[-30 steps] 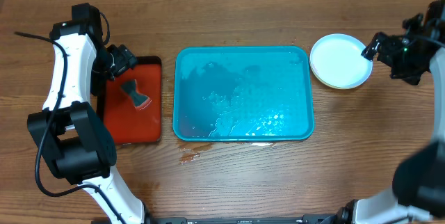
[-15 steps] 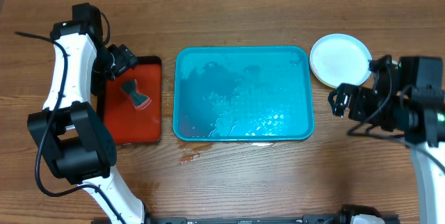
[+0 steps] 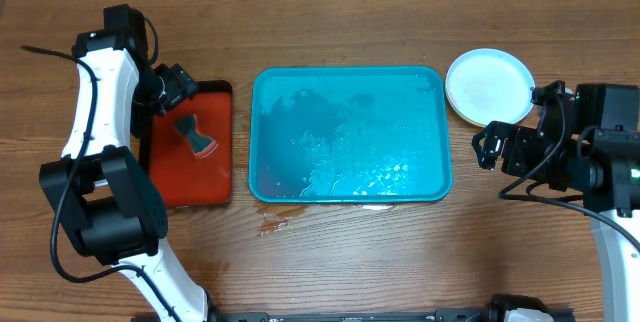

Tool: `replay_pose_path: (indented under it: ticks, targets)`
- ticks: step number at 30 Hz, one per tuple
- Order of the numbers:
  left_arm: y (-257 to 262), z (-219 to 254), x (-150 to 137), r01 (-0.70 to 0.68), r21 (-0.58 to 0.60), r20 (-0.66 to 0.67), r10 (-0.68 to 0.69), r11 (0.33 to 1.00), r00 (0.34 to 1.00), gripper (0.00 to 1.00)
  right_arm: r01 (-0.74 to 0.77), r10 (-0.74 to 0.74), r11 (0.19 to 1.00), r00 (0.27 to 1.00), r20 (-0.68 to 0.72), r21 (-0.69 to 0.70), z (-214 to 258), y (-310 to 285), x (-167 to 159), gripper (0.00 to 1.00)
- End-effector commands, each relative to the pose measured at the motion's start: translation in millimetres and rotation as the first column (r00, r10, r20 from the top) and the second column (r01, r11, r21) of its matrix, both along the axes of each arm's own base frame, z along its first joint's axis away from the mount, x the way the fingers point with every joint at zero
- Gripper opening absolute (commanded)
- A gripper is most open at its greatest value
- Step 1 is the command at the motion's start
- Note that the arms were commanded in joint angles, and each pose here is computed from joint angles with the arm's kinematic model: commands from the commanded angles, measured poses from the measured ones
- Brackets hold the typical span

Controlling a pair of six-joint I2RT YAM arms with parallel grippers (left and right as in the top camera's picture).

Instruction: Clean dirty plates on tray and stack at the side

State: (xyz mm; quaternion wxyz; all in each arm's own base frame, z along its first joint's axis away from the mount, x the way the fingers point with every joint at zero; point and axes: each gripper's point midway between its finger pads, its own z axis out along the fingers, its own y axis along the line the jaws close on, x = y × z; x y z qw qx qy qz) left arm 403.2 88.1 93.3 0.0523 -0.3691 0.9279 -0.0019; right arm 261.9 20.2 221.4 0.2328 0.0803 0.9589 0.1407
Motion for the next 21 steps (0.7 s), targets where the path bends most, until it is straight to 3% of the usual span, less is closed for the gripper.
replay_pose_path:
  ticks: [1,8,13,15,21]
  targets:
    - [-2.7,3.9,3.8,0.008,-0.002,0.015,-0.008,1.0,1.0,1.0,-0.017,0.018,1.0,1.0,-0.013,0.009,-3.5,3.9,0.3,1.0]
    - [-2.7,3.9,3.8,0.008,-0.002,0.015,-0.008,1.0,1.0,1.0,-0.036,0.036,0.998,0.999,0.0,0.042,-8.6,11.2,-7.8,1.0]
    - [-2.7,3.9,3.8,0.008,-0.002,0.015,-0.008,1.0,1.0,1.0,-0.095,0.077,0.992,0.972,0.221,0.076,-12.3,25.1,-11.4,1.0]
    - [-2.7,3.9,3.8,0.008,-0.002,0.015,-0.008,1.0,1.0,1.0,-0.141,0.103,0.987,0.927,0.361,0.08,-17.8,33.7,-20.0,1.0]
    - [-2.7,3.9,3.8,0.008,-0.002,0.015,-0.008,1.0,1.0,1.0,-0.177,0.126,0.984,0.811,0.572,0.034,-28.7,39.6,-36.1,1.0]
